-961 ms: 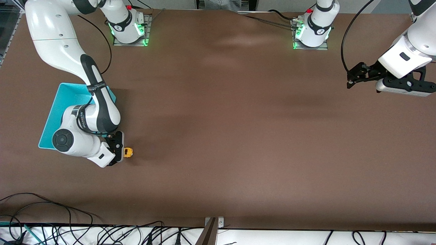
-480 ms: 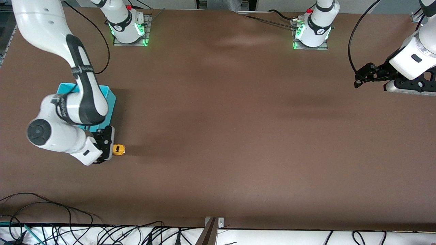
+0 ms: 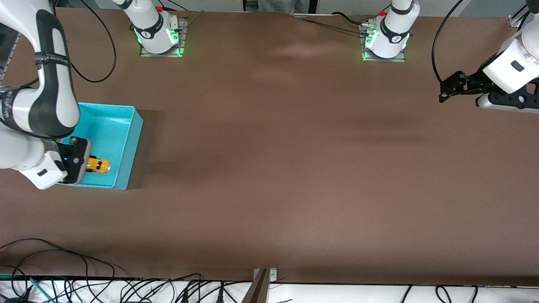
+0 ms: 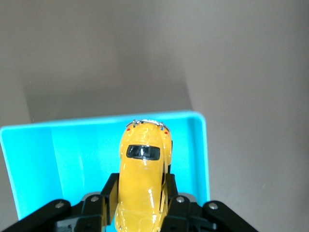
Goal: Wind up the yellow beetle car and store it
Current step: 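Lower the car into the cyan bin and open the right gripper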
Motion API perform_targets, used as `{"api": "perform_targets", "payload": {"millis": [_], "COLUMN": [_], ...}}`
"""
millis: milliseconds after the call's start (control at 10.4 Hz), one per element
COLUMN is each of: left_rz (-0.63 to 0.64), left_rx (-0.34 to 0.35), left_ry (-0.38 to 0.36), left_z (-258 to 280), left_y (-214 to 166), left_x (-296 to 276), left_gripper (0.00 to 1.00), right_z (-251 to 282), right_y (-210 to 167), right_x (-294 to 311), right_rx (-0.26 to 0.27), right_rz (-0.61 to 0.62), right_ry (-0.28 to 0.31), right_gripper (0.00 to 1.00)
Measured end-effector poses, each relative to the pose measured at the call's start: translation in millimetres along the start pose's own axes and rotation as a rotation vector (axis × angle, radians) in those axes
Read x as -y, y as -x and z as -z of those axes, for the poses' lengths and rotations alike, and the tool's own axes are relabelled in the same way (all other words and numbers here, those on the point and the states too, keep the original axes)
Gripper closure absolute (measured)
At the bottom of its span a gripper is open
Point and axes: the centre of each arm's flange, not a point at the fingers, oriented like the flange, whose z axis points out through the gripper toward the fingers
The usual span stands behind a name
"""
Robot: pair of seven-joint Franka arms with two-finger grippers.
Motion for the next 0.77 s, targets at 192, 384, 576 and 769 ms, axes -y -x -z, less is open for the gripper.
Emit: {"api": "perform_targets", "payload": {"millis": [192,384,576,769], "left_rz": [0.000,0.001,0.001,0.002], "left_rx": [0.002,0.002,0.002,0.002], "left_ry": [0.000,0.000,0.000,0.000], "left_z": [0,0,0,0], "left_y": [0,0,0,0], "left_x": [0,0,1,1], "left_gripper": [0.00,0.00,0.00,0.00], "right_z": [-39,-87,-126,-143], "right_y": [17,30,45,54], "right_x": [15,39,60,70], "right_rx": [-0.002,-0.003,0.004,0.009], "right_rz": [-0.014,-0.009,-0.013,-0.025], "right_ry": [0.031,0.063,0.064,0.071], "right_gripper": [0.58,0.58,0.58,0.58]}}
